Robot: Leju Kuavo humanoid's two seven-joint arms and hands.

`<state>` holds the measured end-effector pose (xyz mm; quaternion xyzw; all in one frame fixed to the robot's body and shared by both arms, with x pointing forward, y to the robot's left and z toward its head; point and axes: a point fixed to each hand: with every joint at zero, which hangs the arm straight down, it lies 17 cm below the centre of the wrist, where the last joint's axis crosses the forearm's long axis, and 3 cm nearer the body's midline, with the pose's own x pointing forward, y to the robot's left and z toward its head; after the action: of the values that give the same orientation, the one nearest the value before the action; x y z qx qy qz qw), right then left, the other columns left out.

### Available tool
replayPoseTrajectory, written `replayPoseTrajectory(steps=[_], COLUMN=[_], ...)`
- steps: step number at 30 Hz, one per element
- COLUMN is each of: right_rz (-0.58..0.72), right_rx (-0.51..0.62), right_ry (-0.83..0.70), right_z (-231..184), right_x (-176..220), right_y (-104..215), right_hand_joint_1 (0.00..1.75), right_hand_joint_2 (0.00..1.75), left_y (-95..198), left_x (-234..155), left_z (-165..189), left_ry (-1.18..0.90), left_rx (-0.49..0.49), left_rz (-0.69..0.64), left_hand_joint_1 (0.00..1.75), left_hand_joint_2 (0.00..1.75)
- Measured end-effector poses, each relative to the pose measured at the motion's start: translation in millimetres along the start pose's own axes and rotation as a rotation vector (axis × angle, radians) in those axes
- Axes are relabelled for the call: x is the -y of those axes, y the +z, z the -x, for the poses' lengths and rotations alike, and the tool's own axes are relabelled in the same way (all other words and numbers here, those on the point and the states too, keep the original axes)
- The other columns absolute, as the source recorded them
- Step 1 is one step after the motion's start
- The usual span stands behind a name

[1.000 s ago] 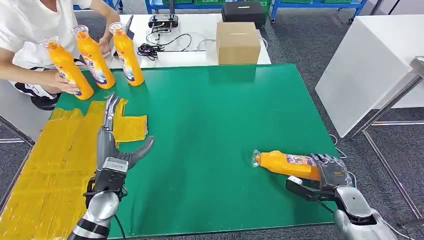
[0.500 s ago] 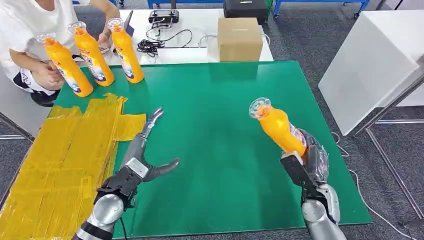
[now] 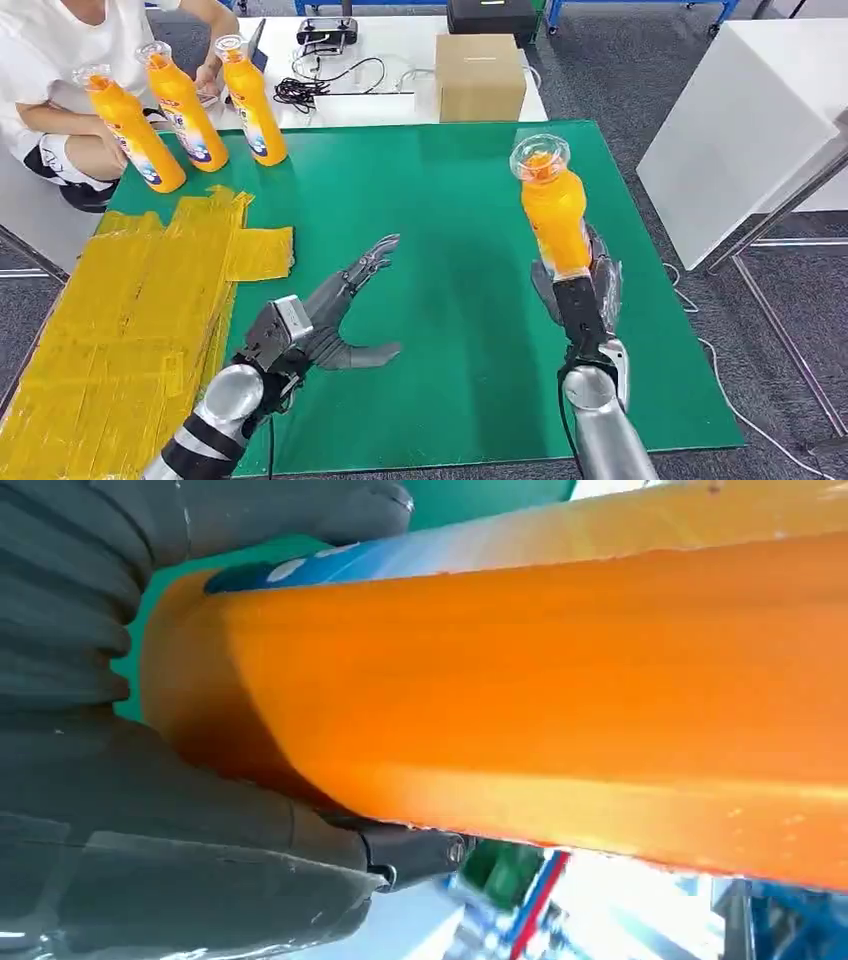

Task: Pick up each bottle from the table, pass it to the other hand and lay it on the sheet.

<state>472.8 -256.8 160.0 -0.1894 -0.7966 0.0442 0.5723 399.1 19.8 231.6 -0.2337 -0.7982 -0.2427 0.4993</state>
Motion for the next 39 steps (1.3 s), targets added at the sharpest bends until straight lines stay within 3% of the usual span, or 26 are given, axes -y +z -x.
replayPoseTrajectory(steps=[5, 11, 19, 28, 34, 39], right_rz=[-0.202, -0.444, -0.537, -0.725, -0.769, -0.787], right_rx=[0.054, 0.09, 0.098, 0.117, 0.118, 0.114], right_ry=[-0.177, -0.265, -0.288, -0.311, -0.253, -0.237], right_z=[-33.9, -72.0, -81.8, -103.7, -96.6, -92.7], right_x=[-81.4, -177.7, -207.5, -262.7, -277.9, -282.2], right_y=[13.4, 58.6, 77.9, 124.4, 132.9, 135.5], right_hand_joint_1=[1.75, 1.75, 1.75, 1.75, 1.75, 1.75], right_hand_joint_2=[1.75, 1.75, 1.75, 1.75, 1.75, 1.75], left_y=[-10.7, -18.3, -19.7, -17.0, -9.4, -6.2], left_x=[-6.7, -16.2, -20.1, -40.6, -59.5, -62.2], left_z=[-8.3, -16.1, -16.0, -11.0, -2.3, 0.9], left_ry=[0.045, 0.058, 0.064, 0.101, 0.085, 0.088], left_rx=[0.02, 0.04, 0.041, 0.035, 0.023, 0.015], left_rz=[-0.009, -0.038, -0.051, -0.139, -0.253, -0.273], left_hand_joint_1=[0.0, 0.0, 0.0, 0.0, 0.0, 0.0], left_hand_joint_2=[1.75, 1.75, 1.75, 1.75, 1.75, 1.75])
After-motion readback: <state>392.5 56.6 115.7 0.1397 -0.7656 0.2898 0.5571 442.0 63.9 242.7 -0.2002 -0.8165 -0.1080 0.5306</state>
